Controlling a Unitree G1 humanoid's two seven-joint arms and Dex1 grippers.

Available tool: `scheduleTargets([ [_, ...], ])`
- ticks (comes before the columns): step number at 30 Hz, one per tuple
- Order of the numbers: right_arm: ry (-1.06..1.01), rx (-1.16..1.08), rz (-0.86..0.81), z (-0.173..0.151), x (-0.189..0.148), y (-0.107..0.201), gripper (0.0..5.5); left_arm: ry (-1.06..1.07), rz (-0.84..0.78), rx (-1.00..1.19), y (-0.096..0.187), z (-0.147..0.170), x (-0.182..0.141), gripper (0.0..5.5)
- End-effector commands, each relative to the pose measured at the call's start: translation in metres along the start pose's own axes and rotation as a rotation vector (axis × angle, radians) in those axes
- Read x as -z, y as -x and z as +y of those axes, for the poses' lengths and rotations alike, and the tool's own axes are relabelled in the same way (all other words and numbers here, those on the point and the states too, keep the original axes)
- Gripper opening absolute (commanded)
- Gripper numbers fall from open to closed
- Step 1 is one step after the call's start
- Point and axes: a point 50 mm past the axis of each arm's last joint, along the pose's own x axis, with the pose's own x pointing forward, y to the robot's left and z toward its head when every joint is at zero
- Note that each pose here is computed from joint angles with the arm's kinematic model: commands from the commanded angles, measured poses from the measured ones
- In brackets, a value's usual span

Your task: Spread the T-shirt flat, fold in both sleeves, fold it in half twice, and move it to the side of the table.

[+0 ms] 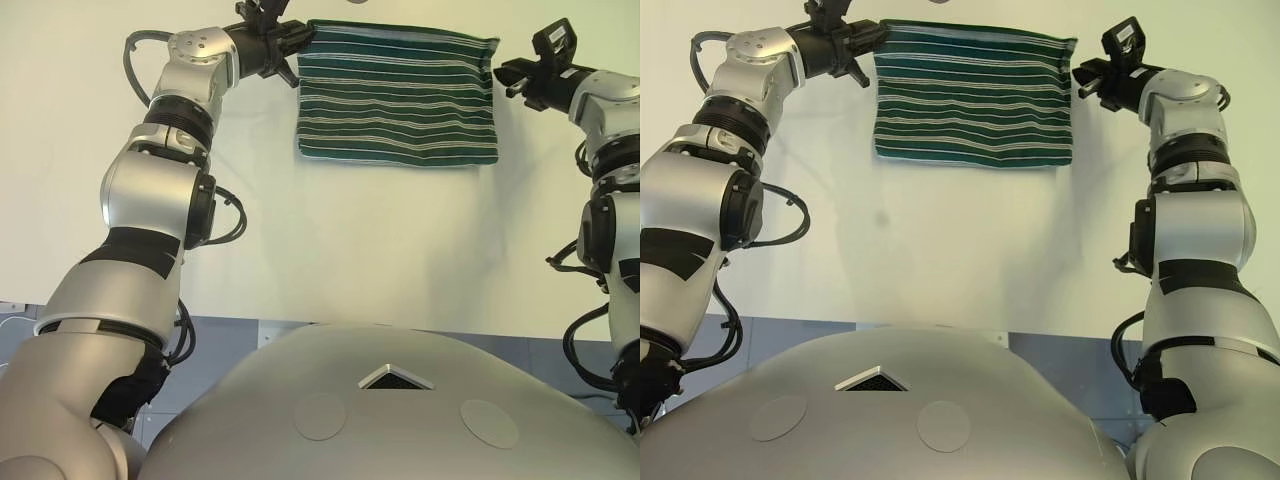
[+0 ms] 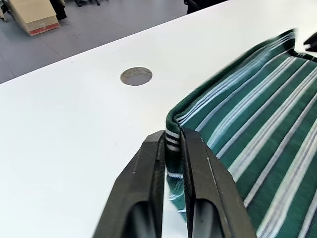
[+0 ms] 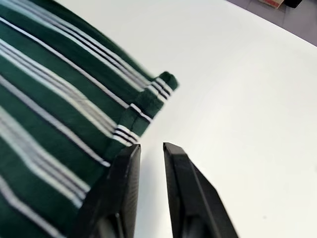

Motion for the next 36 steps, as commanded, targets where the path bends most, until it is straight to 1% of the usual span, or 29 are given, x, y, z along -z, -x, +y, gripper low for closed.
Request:
scheduleTargets([
  [1, 0.117, 0.245, -0.206, -0.005, -0.049, -0.005, 1.49, 0.216, -0.097, -0.159, 0.009, 0.02, -0.01, 1.12],
  [2, 0.136, 0.197, -0.3, 0.009, -0.064, -0.01, 1.64, 0.226, -0.109, -0.206, 0.016, 0.027, -0.009, 1.27],
  [4, 0.18, 0.01, -0.468, 0.055, -0.088, -0.02, 1.73, 0.198, -0.124, -0.264, 0.028, 0.039, -0.005, 1.64],
  [6, 0.241, -0.189, -0.522, 0.11, -0.091, -0.023, 1.73, 0.158, -0.157, -0.261, 0.035, 0.043, -0.002, 2.02],
  [7, 0.291, -0.27, -0.489, 0.137, -0.083, -0.024, 1.73, 0.122, -0.176, -0.245, 0.037, 0.041, -0.001, 2.2],
  [9, 0.467, -0.429, -0.331, 0.184, -0.054, -0.024, 1.73, 0.024, -0.222, -0.204, 0.04, 0.033, 0.002, 2.2],
  [11, 0.608, -0.543, -0.191, 0.215, -0.029, -0.018, 1.73, -0.036, -0.278, -0.19, 0.045, 0.023, 0.001, 2.2],
  [12, 0.658, -0.589, -0.149, 0.227, -0.021, -0.015, 1.73, -0.043, -0.312, -0.192, 0.049, 0.016, -0.002, 2.2],
  [14, 0.721, -0.698, -0.131, 0.243, -0.013, -0.001, 1.73, -0.088, -0.341, -0.187, 0.057, 0.003, -0.007, 2.2],
  [16, 0.737, -0.794, -0.087, 0.23, 0.002, 0.021, 1.73, -0.158, -0.327, -0.187, 0.063, -0.005, -0.011, 2.2],
  [18, 0.835, -0.801, 0.075, 0.185, 0.044, 0.044, 1.73, -0.191, -0.327, -0.185, 0.07, -0.011, -0.015, 2.2],
  [19, 0.866, -0.817, 0.156, 0.164, 0.068, 0.062, 1.73, -0.202, -0.331, -0.186, 0.074, -0.013, -0.016, 2.2],
  [20, 0.883, -0.849, 0.205, 0.15, 0.087, 0.083, 1.73, -0.212, -0.334, -0.191, 0.079, -0.014, -0.017, 2.2],
  [21, 0.884, -0.881, 0.213, 0.144, 0.096, 0.098, 1.73, -0.219, -0.335, -0.197, 0.084, -0.015, -0.018, 2.2],
  [22, 0.86, -0.896, 0.158, 0.142, 0.093, 0.111, 1.73, -0.223, -0.334, -0.202, 0.088, -0.016, -0.018, 2.2],
  [24, 0.78, -0.824, -0.055, 0.136, 0.057, 0.121, 1.73, -0.248, -0.322, -0.19, 0.094, -0.02, -0.017, 2.2],
  [25, 0.703, -0.751, -0.174, 0.128, 0.031, 0.122, 1.73, -0.275, -0.313, -0.166, 0.095, -0.025, -0.017, 2.2],
  [26, 0.621, -0.657, -0.299, 0.115, 0.003, 0.119, 1.73, -0.305, -0.3, -0.138, 0.096, -0.03, -0.016, 2.2],
  [27, 0.548, -0.585, -0.384, 0.104, -0.018, 0.116, 1.73, -0.329, -0.289, -0.113, 0.096, -0.035, -0.014, 2.2],
  [28, 0.495, -0.522, -0.437, 0.093, -0.033, 0.107, 1.73, -0.356, -0.273, -0.09, 0.096, -0.038, -0.013, 2.2],
  [29, 0.462, -0.461, -0.445, 0.085, -0.041, 0.095, 1.73, -0.378, -0.26, -0.072, 0.094, -0.041, -0.011, 2.2],
  [31, 0.491, -0.341, -0.229, 0.079, -0.018, 0.05, 1.73, -0.452, -0.224, -0.017, 0.091, -0.047, -0.008, 2.2],
  [33, 0.521, -0.353, 0.037, 0.091, 0.023, 0.018, 1.73, -0.525, -0.185, 0.083, 0.094, -0.056, -0.003, 2.2],
  [34, 0.536, -0.374, 0.09, 0.102, 0.032, 0.007, 1.73, -0.57, -0.149, 0.146, 0.099, -0.06, 0.002, 2.2],
  [35, 0.569, -0.391, 0.071, 0.118, 0.029, -0.007, 1.73, -0.631, -0.09, 0.215, 0.108, -0.063, 0.011, 2.2],
  [36, 0.592, -0.399, 0.023, 0.133, 0.017, -0.019, 1.73, -0.689, -0.032, 0.28, 0.119, -0.065, 0.02, 2.2],
])
